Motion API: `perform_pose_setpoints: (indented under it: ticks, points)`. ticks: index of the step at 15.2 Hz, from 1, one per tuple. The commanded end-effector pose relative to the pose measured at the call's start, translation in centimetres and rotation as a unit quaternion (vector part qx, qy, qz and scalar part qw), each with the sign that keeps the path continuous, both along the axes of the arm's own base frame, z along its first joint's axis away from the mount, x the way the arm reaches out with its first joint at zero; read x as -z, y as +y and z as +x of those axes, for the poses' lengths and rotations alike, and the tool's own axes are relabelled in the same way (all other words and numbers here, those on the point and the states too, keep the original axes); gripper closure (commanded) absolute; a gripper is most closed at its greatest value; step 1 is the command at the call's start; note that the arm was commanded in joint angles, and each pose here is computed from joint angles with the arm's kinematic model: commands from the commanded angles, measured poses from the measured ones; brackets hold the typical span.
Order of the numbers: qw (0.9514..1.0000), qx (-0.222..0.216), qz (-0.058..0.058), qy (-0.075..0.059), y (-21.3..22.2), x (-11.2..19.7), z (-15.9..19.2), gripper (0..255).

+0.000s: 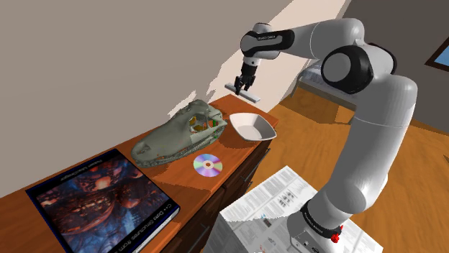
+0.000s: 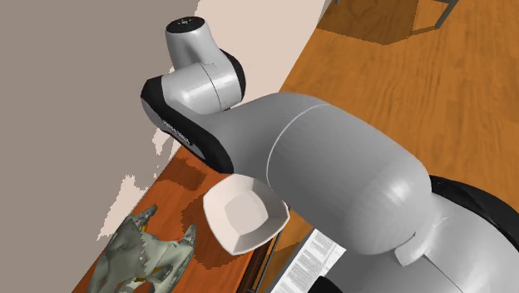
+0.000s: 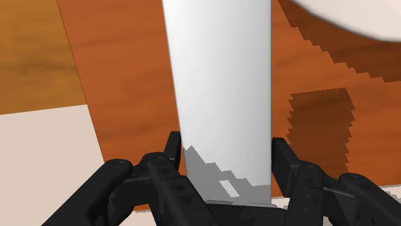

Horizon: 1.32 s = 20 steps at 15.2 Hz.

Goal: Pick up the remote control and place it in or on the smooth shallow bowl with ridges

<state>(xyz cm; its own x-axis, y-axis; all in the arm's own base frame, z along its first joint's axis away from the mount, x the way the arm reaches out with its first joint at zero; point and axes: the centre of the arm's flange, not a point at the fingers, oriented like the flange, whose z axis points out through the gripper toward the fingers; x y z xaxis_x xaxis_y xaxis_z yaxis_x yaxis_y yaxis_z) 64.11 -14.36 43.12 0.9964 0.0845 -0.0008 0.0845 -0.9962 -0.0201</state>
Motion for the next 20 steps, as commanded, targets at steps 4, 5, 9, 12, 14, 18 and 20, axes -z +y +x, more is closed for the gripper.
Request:
perform_pose_setpoints:
  ticks: [4,5,9,12,14,18,20]
  points:
    - [1.0,0.0,0.0,0.0,0.5,-2.0,-1.2,255]
    - [1.0,0.0,0.0,0.0,1.1,-2.0,-2.3,255]
    - [1.0,0.0,0.0,0.0,3.3,-2.0,-7.1,255]
    - [1.0,0.0,0.0,0.0,5.0,-2.0,-10.7,255]
    - [1.0,0.0,0.0,0.0,6.1,-2.0,-13.1,255]
    - [1.0,0.0,0.0,0.0,8.4,-2.0,-17.9,255]
    - [1.0,0.0,0.0,0.0,9.3,-2.0,-19.8,255]
